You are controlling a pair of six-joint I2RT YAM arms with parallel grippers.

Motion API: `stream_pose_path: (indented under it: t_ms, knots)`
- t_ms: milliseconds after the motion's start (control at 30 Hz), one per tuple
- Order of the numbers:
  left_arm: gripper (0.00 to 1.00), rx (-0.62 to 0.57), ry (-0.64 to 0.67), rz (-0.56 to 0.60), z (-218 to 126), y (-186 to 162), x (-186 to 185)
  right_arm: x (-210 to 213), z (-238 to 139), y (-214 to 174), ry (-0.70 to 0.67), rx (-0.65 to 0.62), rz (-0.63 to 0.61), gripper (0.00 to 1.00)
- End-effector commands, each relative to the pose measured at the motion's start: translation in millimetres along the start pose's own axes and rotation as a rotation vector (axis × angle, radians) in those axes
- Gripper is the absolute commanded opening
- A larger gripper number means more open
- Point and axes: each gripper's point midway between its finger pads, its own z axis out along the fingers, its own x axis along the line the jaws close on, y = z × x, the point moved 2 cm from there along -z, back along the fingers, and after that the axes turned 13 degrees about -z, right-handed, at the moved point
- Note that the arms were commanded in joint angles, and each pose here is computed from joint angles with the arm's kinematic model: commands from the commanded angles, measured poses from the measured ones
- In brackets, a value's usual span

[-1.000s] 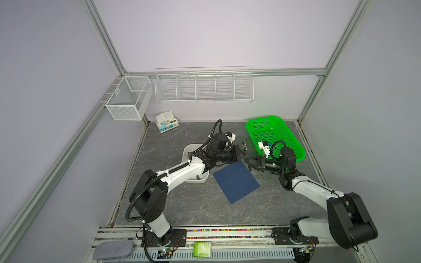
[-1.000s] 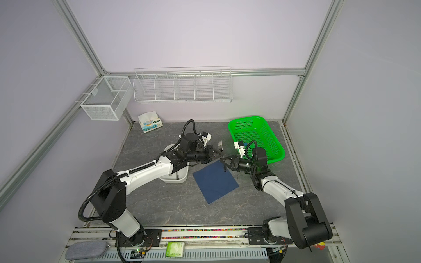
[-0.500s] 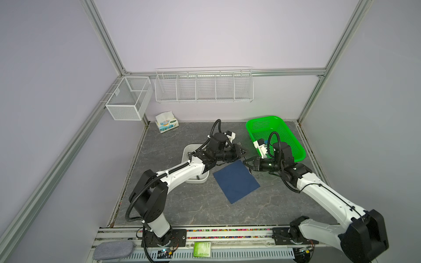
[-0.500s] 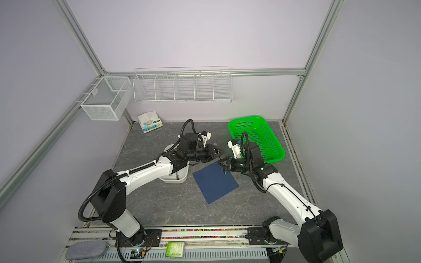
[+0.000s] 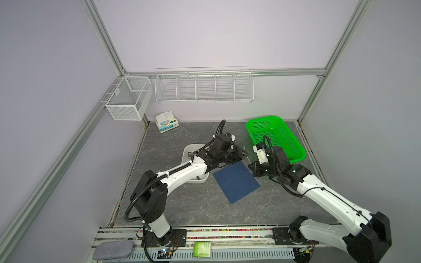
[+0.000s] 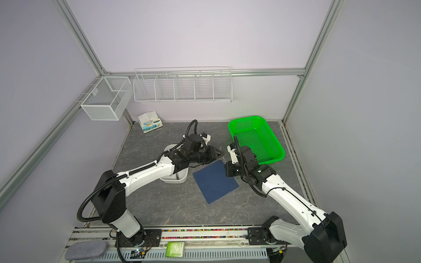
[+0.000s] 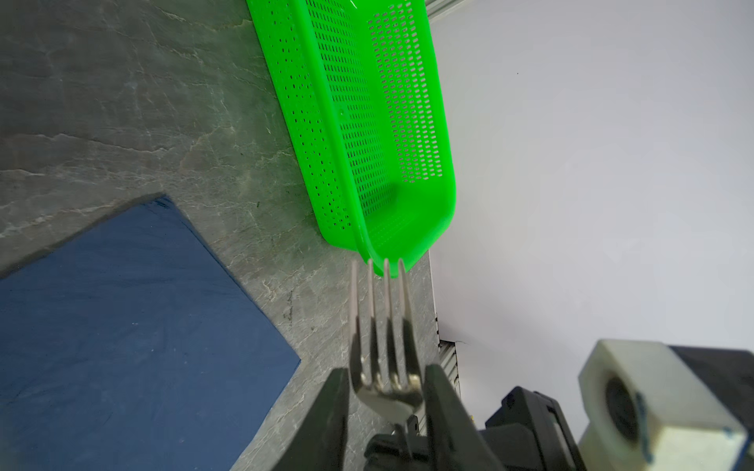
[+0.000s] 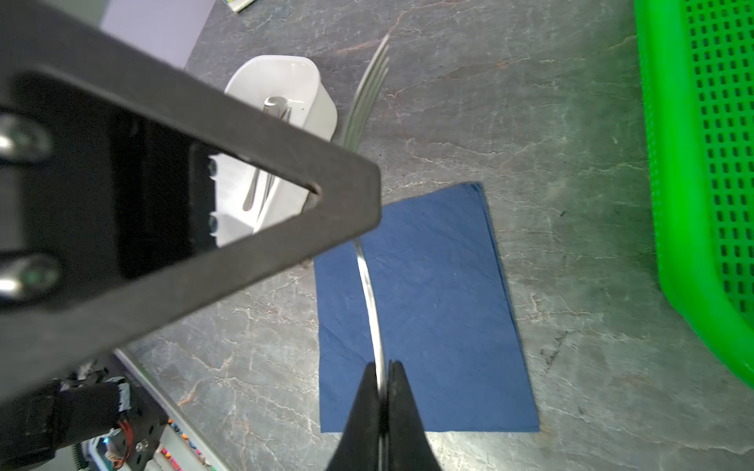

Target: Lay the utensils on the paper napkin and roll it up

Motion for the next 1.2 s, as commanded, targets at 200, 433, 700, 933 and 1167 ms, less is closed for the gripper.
stream_pose_path:
  t_ms: [200,433,700,933,1167]
  knots:
    - [0.27,-0.020,0.108,0.026,10,-1,-2,-2,-9,8,-0.132,-0.015,-0.129,0.06]
    - [0.23,0.001,0.148,0.021,17,-8,5,2,-8,7,-0.149,-0.014,-0.176,0.08]
    - [0.05,-0.021,0.149,0.027,13,-6,2,8,-10,7,-0.119,-0.029,-0.189,0.14]
    - [0.00,-0.030,0.153,0.030,11,-4,4,11,-10,7,-0.093,-0.040,-0.167,0.17]
    - [0.00,-0.030,0.246,0.104,7,7,31,0,-26,11,-0.084,-0.104,-0.054,0.42]
